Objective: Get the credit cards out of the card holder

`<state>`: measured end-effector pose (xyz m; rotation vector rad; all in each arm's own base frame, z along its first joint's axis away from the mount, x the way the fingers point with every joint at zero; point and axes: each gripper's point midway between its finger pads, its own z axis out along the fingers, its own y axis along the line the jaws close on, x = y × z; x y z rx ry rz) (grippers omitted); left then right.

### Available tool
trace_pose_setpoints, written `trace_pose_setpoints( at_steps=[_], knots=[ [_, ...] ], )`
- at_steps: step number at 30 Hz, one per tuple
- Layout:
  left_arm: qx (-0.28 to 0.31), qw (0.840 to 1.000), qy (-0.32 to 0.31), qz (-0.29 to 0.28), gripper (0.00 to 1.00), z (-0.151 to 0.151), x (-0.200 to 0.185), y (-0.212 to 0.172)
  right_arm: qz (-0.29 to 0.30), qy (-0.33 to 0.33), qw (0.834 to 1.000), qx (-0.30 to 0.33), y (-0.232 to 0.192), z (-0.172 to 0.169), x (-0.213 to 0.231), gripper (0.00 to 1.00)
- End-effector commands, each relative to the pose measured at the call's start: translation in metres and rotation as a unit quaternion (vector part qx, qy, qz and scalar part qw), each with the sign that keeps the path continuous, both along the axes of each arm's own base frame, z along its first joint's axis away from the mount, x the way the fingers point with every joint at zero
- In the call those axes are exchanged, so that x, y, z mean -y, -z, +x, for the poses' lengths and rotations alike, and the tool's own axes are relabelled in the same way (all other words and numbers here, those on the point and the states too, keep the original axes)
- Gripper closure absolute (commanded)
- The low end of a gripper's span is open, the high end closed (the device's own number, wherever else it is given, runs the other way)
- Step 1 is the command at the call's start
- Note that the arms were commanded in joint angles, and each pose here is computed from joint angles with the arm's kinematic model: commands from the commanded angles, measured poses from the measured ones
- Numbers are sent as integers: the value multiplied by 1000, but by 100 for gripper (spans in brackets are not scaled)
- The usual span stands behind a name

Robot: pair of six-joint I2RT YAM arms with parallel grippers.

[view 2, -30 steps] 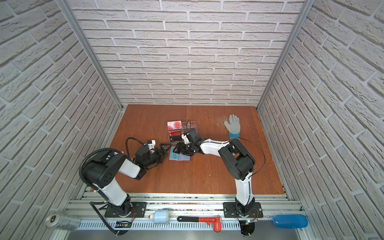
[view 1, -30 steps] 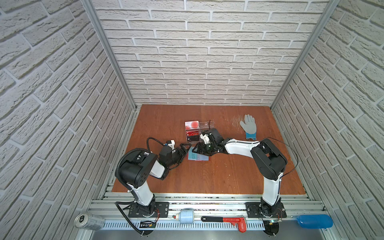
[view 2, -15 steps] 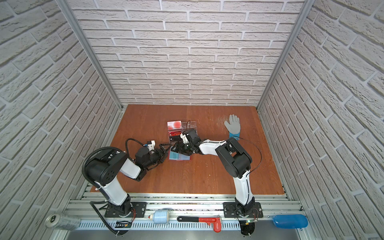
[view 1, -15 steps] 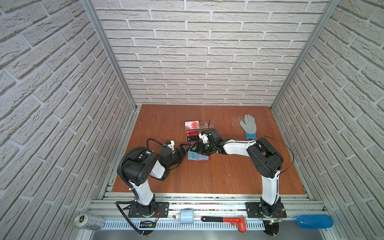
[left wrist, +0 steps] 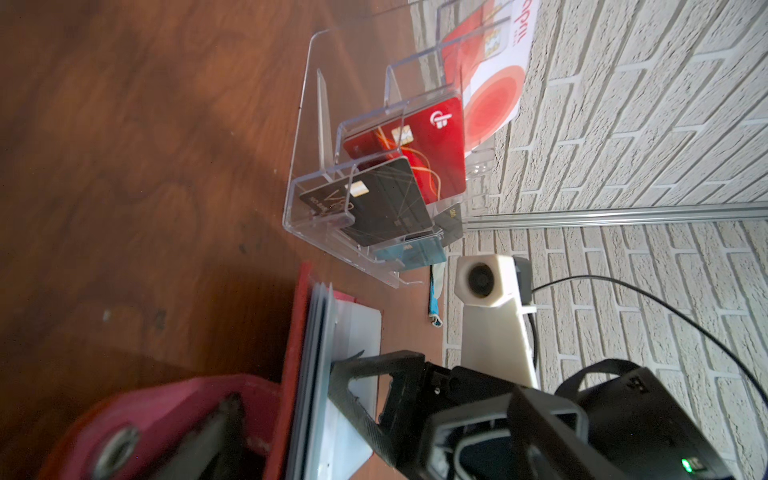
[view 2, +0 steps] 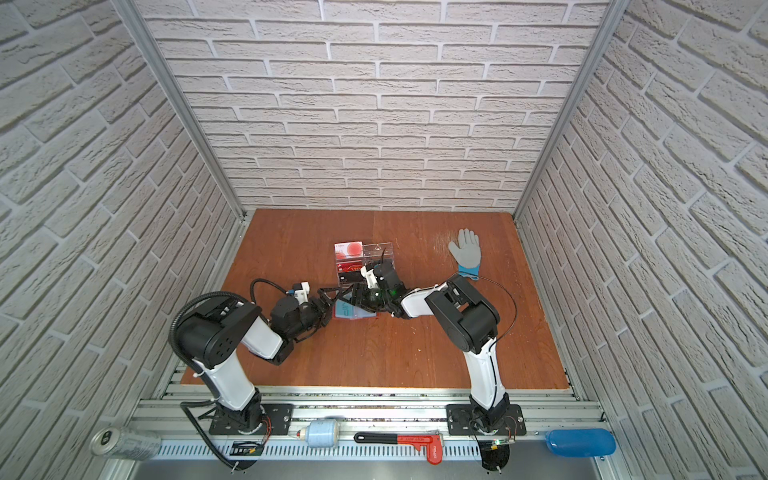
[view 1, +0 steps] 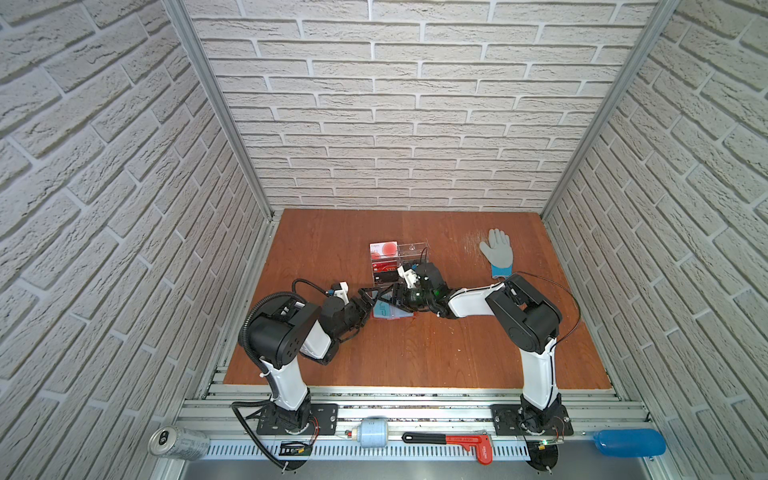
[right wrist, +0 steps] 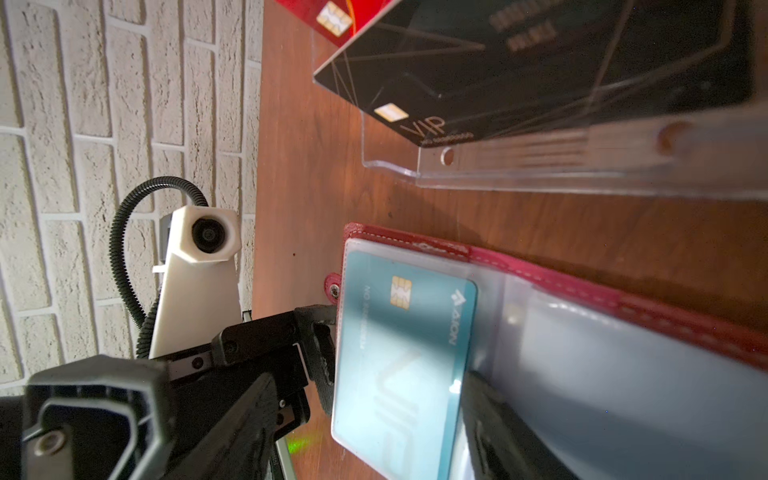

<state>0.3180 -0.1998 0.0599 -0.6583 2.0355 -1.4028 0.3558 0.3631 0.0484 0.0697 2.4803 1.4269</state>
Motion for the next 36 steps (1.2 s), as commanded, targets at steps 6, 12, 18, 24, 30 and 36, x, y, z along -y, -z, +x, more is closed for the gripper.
trace_pose_setpoints(
  at_steps=[6,12,18,24,30,36],
  knots=[
    [-46,999,-3,1,2,-14,-15,9,33,-10,999,1,4,-10,-4,28],
    [-34,999,-10,-5,2,-11,-29,-17,34,-8,999,-3,12,-13,-1,28],
    [-19,1000,-7,11,2,-8,-30,-42,29,-8,1000,-5,17,-16,0,28],
    [-26,1000,-10,6,2,-4,-28,-37,29,-8,1000,-6,19,-19,1,28],
    [-31,999,-8,-12,2,2,-18,-27,25,-10,1000,-5,19,-21,2,27],
    [-34,999,-2,-17,2,5,-11,-20,15,-12,1000,-3,21,-23,3,27]
  ],
)
